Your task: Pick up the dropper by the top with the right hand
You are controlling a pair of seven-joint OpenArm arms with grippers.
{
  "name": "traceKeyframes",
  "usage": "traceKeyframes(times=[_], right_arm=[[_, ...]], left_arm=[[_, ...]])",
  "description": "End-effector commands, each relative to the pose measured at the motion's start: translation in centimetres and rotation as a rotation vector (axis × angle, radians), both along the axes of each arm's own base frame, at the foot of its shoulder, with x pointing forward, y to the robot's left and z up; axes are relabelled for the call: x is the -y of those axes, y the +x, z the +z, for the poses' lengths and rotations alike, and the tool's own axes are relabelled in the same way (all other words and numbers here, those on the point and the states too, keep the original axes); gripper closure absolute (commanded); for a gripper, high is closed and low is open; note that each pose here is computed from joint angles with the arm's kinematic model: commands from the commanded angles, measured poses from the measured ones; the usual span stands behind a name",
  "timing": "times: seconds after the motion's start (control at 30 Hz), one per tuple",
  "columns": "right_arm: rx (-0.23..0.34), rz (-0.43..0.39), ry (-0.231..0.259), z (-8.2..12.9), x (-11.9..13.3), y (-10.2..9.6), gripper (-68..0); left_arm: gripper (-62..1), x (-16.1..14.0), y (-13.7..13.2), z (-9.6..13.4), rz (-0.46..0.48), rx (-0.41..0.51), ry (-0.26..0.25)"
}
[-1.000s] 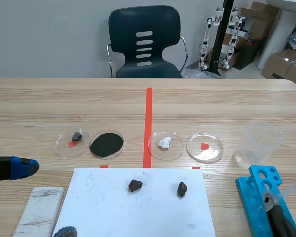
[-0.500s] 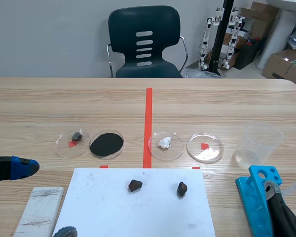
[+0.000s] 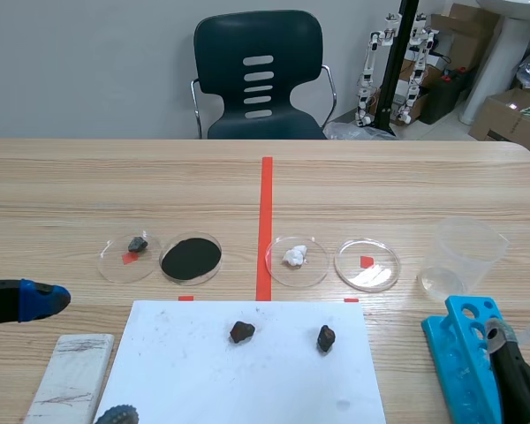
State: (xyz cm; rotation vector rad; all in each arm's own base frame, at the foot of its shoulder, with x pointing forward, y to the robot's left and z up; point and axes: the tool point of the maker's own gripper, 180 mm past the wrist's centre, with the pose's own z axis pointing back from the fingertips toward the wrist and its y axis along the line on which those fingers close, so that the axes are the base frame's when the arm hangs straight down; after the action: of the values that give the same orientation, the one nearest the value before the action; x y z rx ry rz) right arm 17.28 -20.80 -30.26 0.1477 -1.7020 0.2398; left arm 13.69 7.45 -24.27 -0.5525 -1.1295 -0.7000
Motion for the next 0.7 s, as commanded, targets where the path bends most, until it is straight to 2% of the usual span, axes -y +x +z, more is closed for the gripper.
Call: traceKeyframes(times=[0.0,0.1,0.53,0.67], right_arm=[[0.051,0.008,0.004,1.2,0.12,0.23,-42.2],[0.065,0.021,0.001,1.42,-0.11,-0.08,-40.0],[0.05,0.02,-0.007,1.12,-0.1,-0.63,-27.3],[0.048,0.014,-0.009,1.09,0.0,-0.59,-25.8]], left_arm=[[-62.3,0.11,0.17,0.56,0.006,0.014,-0.021],[-62.3,0.11,0.17,0.55,0.006,0.014,-0.021],[-62.3,0.11,0.17,0.55,0.006,0.014,-0.021],[-62.3,0.11,0.17,0.55,0.006,0.014,-0.021]])
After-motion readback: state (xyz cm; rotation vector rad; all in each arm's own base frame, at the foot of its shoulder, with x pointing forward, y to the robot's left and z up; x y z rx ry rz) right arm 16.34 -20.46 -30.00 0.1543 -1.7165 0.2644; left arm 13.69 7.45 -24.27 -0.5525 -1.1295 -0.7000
